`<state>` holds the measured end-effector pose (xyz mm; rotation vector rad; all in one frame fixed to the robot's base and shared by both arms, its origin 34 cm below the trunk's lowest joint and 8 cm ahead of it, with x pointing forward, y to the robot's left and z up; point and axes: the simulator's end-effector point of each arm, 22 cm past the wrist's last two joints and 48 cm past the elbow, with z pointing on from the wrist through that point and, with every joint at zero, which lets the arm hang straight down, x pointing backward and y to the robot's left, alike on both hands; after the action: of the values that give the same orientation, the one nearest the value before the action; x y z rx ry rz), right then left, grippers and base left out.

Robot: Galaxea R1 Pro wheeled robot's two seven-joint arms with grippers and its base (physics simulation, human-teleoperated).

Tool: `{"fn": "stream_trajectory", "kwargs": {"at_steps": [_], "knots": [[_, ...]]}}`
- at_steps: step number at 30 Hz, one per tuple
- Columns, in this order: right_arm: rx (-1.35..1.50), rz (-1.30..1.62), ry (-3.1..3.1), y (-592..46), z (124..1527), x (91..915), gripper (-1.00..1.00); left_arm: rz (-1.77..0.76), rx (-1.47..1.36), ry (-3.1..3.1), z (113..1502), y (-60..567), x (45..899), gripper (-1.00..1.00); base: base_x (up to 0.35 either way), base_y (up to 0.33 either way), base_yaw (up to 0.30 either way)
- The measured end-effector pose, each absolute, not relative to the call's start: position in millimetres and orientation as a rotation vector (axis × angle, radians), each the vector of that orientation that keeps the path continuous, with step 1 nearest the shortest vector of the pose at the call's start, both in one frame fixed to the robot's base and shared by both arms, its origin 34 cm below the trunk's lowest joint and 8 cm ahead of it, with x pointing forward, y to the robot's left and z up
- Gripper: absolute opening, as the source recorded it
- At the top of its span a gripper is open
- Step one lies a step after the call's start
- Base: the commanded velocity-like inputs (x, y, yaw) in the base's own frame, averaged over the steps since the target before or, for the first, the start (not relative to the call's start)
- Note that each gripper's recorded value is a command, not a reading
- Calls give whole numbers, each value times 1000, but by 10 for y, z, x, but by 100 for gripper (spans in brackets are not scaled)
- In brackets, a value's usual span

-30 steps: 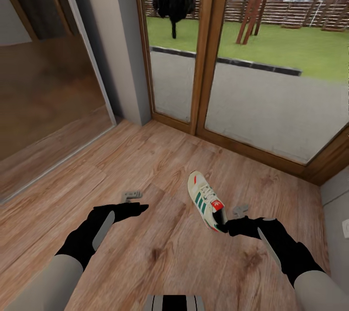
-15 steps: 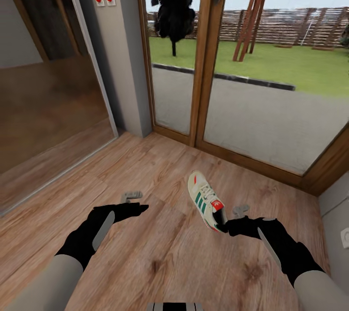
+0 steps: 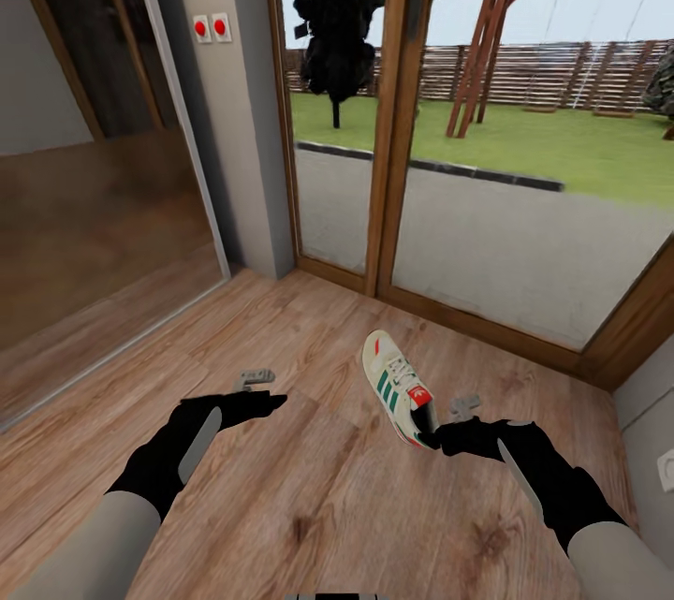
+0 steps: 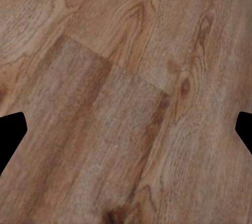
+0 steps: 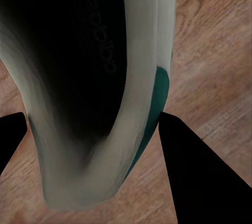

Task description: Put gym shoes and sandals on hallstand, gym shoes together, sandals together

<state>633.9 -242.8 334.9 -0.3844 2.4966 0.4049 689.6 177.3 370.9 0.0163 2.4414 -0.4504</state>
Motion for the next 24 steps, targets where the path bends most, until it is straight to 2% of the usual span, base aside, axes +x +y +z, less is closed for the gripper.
{"fn": "stream_trajectory", "kwargs": {"at_steps": [24], "knots": [[-388, 397, 2472, -2428, 3488, 6382, -100, -449, 22, 2413, 3874, 1772, 6935, 100, 0, 0, 0]]}}
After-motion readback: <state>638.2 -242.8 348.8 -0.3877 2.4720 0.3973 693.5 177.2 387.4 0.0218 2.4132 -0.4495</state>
